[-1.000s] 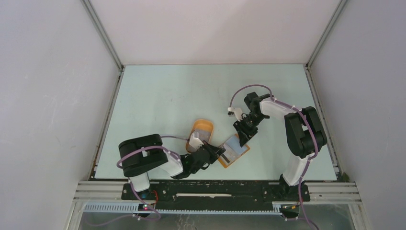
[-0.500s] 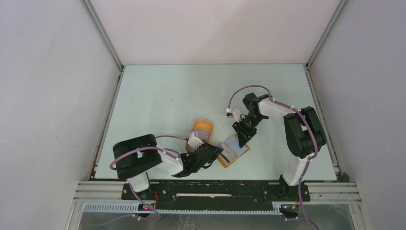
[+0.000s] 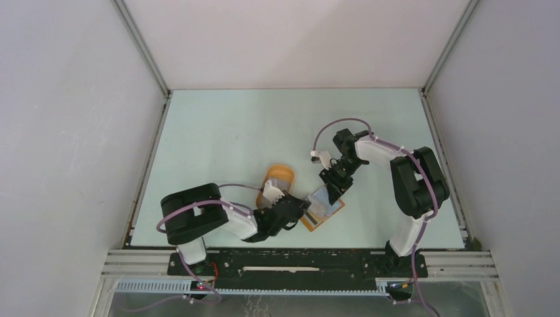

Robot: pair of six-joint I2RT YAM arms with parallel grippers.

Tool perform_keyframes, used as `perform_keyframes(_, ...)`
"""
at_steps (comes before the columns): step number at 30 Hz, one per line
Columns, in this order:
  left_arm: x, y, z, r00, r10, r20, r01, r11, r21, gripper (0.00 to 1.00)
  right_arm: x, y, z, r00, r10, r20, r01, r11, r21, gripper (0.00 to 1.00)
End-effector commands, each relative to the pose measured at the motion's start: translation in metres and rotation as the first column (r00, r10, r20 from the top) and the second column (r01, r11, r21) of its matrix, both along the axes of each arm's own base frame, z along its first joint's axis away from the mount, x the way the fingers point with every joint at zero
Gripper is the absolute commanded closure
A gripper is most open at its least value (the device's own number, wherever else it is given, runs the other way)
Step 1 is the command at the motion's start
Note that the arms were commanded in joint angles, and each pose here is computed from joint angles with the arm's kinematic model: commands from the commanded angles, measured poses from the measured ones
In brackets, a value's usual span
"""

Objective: Put the credit cards into the card holder
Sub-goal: Insert the credit card into the card holder.

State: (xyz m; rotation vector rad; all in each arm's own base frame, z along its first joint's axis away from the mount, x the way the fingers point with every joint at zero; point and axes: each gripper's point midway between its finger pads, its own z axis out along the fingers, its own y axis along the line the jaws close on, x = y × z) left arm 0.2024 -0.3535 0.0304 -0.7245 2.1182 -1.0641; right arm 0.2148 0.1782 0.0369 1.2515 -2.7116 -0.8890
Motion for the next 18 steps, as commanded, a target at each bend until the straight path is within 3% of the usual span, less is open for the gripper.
perform_keyframes(1,0.0,-0.005,-0.009,0.999,-0.035,0.012,0.034,0.997,0.068,1.0,0.004,0.005,0.006,1.0,0.014,0.012,-0.015,1.0,0.02,0.57)
perform_keyframes(18,-0.018,-0.019,-0.011,0.995,-0.088,-0.047,0.089,0.996,0.02,1.0,0.004,0.005,0.007,1.0,0.016,0.018,-0.017,1.0,0.024,0.57)
